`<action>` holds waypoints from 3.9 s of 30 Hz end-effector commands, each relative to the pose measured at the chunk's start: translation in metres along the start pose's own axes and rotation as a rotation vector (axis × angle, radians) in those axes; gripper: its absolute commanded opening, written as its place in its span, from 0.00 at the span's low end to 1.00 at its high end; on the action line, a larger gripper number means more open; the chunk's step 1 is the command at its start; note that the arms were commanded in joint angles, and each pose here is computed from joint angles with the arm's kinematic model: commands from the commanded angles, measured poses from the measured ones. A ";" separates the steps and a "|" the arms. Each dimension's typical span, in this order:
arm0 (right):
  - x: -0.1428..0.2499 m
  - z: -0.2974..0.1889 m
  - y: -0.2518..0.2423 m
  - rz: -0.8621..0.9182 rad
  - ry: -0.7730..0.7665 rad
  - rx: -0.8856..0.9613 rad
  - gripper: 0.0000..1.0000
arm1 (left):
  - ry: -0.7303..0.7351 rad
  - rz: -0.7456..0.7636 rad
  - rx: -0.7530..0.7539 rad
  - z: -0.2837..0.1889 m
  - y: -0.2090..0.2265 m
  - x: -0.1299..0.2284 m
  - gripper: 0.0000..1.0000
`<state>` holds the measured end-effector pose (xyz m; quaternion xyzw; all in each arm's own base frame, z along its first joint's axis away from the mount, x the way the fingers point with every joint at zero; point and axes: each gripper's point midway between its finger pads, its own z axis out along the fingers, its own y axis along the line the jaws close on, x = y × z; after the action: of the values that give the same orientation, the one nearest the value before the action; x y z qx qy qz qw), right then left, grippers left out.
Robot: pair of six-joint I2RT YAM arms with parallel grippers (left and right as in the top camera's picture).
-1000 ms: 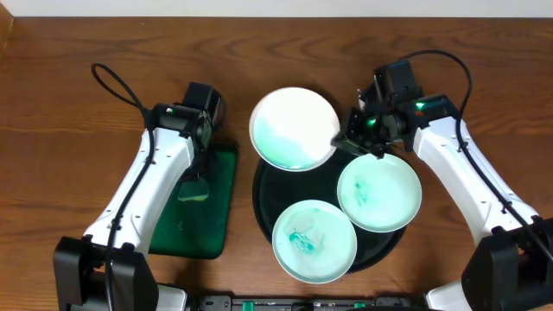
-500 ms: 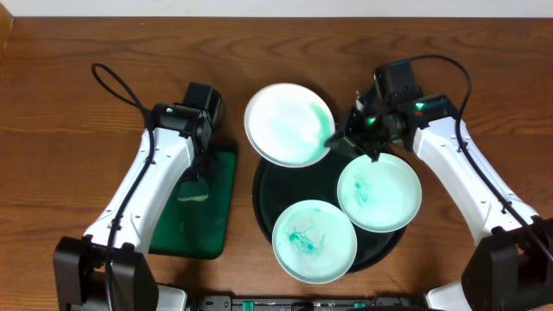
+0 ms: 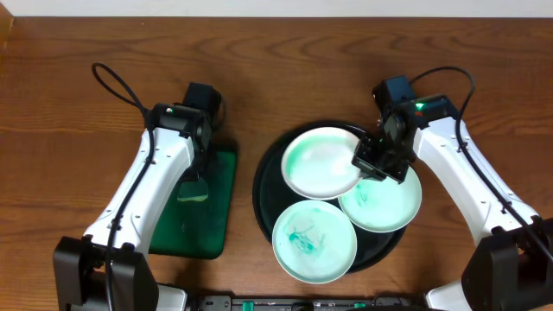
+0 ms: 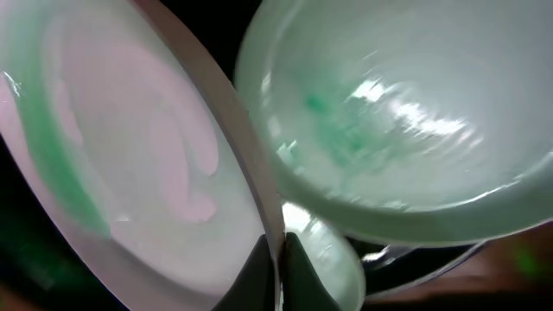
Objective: Clean dirty plates on tray and stack at the side
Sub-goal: 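Lift and tilt the scrubbed plate with the right gripper toward the right, then swing the held white plate over the black tray toward the right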
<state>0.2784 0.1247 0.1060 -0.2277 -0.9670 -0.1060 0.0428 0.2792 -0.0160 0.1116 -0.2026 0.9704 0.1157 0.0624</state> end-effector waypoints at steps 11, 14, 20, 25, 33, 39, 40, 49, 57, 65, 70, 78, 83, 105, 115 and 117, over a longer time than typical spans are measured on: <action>-0.078 -0.019 -0.007 -0.207 -0.392 0.143 0.01 | 0.003 0.010 -0.004 0.000 0.003 0.001 0.07; -0.086 -0.024 0.010 -0.330 -0.444 0.117 0.02 | 0.003 0.010 -0.004 0.000 0.003 0.001 0.07; -0.084 -0.041 0.025 -0.473 -0.526 0.128 0.01 | 0.003 0.009 -0.004 0.000 0.003 0.001 0.07; -0.074 -0.063 0.037 -0.594 -0.598 0.125 0.01 | 0.002 0.009 -0.004 0.000 0.003 0.001 0.07; -0.060 -0.082 0.043 -0.713 -0.652 0.159 0.01 | -0.003 0.008 0.000 0.000 0.002 0.000 0.07; -0.056 -0.086 0.046 -0.799 -0.708 0.271 0.01 | -0.005 0.007 0.002 0.000 0.001 -0.001 0.07; -0.055 -0.087 0.047 -0.814 -0.717 0.291 0.01 | -0.006 0.007 0.002 0.000 0.001 -0.001 0.07; -0.039 -0.106 0.059 -0.947 -0.859 0.531 0.01 | -0.012 0.005 0.007 0.000 0.000 -0.003 0.07; -0.019 -0.131 0.063 -1.006 -0.998 0.756 0.01 | -0.012 0.009 0.007 0.000 0.000 -0.003 0.07; 0.004 -0.147 0.076 -1.085 -1.099 0.877 0.01 | -0.011 0.012 0.006 0.000 0.000 -0.003 0.07; 0.014 -0.153 0.079 -1.111 -1.133 0.931 0.01 | -0.011 0.012 0.006 0.000 0.000 -0.003 0.07; 0.019 -0.154 0.079 -1.133 -1.140 0.958 0.01 | -0.011 0.013 0.006 0.000 0.000 -0.003 0.07; 0.020 -0.154 0.079 -1.136 -1.141 0.957 0.01 | -0.011 0.013 0.006 0.000 0.000 -0.002 0.07; 0.030 -0.142 0.088 -1.162 -1.128 0.867 0.01 | -0.011 0.012 0.006 0.000 0.000 -0.003 0.07; 0.022 -0.142 0.072 -1.090 -1.109 0.894 0.01 | 0.003 0.017 0.019 0.000 -0.002 0.000 0.07; 0.022 -0.134 0.078 -1.110 -1.086 0.845 0.01 | 0.002 0.017 0.020 0.000 -0.002 0.000 0.07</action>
<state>0.2955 0.1703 0.2517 0.3137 -0.7745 0.3931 -0.3837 0.2821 -0.0199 0.1109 -0.1979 0.9725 0.1042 0.0648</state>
